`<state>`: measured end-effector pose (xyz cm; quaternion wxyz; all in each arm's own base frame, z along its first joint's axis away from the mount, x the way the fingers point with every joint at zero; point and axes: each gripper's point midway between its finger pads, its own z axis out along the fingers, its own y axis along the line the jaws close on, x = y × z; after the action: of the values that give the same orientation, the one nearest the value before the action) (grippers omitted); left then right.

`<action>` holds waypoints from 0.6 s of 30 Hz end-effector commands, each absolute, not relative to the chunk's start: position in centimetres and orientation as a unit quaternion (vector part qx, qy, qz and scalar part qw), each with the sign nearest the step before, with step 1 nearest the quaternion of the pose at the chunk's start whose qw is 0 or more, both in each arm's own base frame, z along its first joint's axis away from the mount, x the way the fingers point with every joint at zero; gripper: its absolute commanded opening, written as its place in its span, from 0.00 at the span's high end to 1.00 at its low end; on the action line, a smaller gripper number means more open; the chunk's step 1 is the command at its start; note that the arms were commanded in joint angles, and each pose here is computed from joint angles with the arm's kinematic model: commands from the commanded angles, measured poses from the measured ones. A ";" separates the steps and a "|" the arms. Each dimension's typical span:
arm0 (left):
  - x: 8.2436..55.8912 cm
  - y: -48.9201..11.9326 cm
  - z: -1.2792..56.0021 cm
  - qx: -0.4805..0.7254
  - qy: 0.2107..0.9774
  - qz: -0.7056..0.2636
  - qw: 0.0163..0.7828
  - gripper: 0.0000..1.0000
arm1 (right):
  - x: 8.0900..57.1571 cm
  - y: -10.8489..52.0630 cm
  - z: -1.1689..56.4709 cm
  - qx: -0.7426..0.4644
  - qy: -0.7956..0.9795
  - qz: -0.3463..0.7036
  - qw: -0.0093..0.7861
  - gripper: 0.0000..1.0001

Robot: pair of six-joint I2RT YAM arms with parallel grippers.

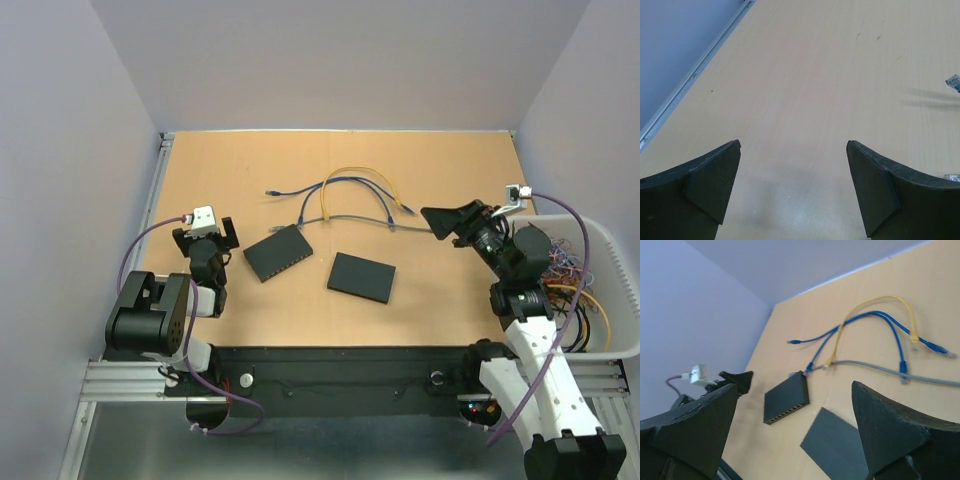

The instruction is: Insert the plug into the switch port

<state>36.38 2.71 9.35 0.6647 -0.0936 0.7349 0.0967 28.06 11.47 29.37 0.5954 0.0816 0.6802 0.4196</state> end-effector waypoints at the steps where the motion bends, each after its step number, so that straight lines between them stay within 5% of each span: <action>1: 37.5 2.9 17.7 -0.118 0.619 0.078 0.773 0.01 | 28.0 10.5 25.7 0.104 0.748 0.357 0.550 0.00; 11: 38.2 4.2 22.3 -0.215 0.628 0.094 0.742 0.01 | 30.0 14.6 23.2 0.023 0.848 0.185 0.496 0.07; 15: 39.6 2.2 26.7 -0.245 0.663 0.019 0.707 0.01 | 31.0 18.4 23.8 -0.025 0.849 0.196 0.490 0.07; 18: 39.4 3.0 22.7 -0.360 0.673 -0.016 0.646 0.01 | 32.5 21.4 25.7 -0.067 0.834 0.221 0.501 0.06</action>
<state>40.27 2.51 28.54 0.7437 -0.2384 0.6242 0.0196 30.15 20.21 22.71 0.4617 -0.0383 0.8540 0.2367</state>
